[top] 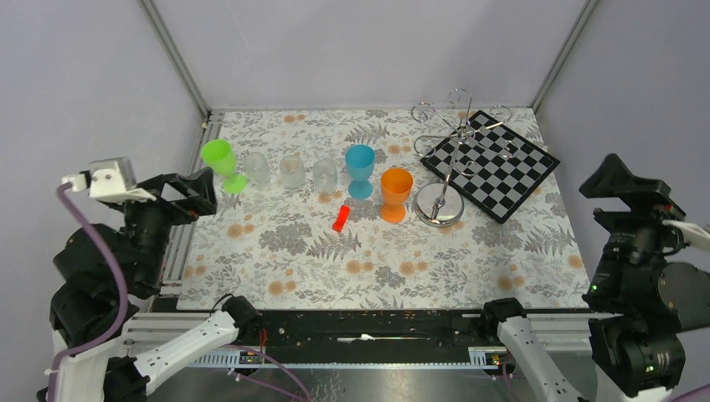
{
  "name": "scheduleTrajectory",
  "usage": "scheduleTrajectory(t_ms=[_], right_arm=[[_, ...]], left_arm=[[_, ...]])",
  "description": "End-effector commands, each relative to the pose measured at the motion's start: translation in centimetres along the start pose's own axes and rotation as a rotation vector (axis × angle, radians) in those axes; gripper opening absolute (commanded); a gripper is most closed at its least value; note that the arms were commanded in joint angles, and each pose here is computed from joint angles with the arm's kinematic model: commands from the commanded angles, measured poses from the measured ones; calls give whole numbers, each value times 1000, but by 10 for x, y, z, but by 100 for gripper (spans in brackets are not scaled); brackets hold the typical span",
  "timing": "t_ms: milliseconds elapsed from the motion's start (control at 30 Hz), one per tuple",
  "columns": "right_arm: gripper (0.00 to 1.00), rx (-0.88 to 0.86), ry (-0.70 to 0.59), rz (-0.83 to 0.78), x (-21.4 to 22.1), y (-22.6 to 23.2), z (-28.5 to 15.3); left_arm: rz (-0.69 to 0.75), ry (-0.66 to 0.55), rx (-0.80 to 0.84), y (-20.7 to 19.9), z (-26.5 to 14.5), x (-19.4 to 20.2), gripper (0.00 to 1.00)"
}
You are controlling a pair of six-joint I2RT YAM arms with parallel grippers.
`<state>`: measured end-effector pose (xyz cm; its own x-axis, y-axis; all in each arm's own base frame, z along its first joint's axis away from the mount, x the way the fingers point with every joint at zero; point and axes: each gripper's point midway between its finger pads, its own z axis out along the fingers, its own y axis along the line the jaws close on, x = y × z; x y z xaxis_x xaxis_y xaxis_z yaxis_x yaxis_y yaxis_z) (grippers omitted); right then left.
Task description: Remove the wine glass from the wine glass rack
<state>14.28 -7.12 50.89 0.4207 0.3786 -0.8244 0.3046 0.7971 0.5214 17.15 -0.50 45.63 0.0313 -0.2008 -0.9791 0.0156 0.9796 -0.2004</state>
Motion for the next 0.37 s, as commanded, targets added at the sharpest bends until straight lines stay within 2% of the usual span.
scheduleTrajectory(t_ms=[0, 333], right_arm=[[100, 153, -155, -2, -28, -37, -9], [99, 179, -190, 14, -40, -48, -22]], left_arm=[[-35, -91, -59, 18, -8, -23, 99], [-84, -145, -60, 23, -13, -32, 99]])
